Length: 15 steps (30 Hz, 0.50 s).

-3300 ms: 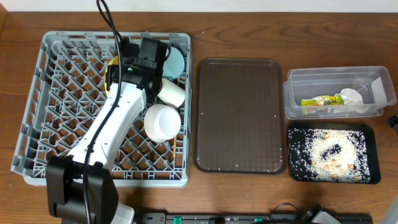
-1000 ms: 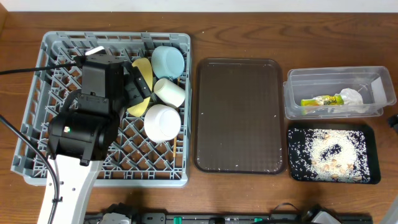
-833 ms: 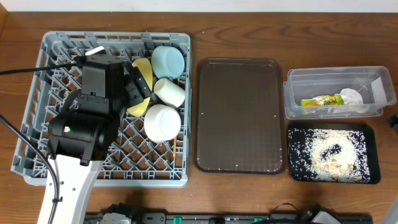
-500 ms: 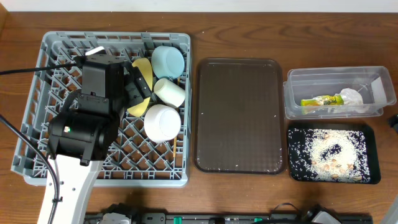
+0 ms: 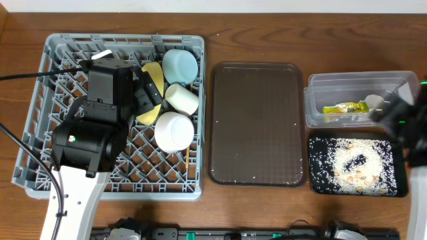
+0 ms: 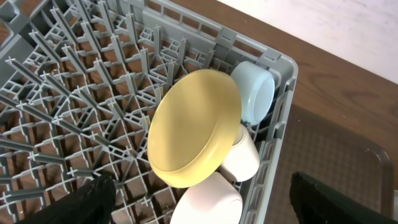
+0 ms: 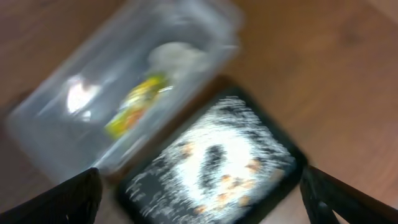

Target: Sort waste into correct bins and load items into the dishwasher rack

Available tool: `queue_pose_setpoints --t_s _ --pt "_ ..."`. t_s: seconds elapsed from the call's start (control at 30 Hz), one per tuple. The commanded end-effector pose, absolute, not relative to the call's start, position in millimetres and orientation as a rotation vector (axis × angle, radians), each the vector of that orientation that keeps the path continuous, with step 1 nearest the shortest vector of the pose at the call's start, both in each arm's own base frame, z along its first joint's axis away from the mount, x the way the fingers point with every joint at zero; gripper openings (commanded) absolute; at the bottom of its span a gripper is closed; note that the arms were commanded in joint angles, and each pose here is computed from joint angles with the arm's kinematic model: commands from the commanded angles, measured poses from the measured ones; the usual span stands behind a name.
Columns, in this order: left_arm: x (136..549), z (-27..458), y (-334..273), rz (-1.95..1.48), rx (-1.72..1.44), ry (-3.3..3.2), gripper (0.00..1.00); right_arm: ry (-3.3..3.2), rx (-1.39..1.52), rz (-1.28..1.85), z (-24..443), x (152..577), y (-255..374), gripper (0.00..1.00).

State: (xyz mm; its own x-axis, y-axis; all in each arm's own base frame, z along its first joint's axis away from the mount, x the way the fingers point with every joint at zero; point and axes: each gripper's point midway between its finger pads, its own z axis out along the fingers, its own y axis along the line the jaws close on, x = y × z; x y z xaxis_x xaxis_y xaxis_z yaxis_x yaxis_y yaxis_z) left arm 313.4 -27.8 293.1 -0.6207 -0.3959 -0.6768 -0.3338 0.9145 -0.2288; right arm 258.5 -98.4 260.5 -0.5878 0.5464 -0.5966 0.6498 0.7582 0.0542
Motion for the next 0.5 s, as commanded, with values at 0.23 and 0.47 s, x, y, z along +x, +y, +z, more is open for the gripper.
queue_pose_setpoints --t_s 0.23,0.47 --pt "314.0 298.1 -27.6 -0.116 -0.524 2.279 0.91 2.136 0.518 -0.016 331.1 218.4 -25.8 0.99" --pt "314.0 298.1 -27.5 -0.115 -0.524 2.280 0.91 1.960 0.518 0.015 345.5 163.5 -36.2 0.99"
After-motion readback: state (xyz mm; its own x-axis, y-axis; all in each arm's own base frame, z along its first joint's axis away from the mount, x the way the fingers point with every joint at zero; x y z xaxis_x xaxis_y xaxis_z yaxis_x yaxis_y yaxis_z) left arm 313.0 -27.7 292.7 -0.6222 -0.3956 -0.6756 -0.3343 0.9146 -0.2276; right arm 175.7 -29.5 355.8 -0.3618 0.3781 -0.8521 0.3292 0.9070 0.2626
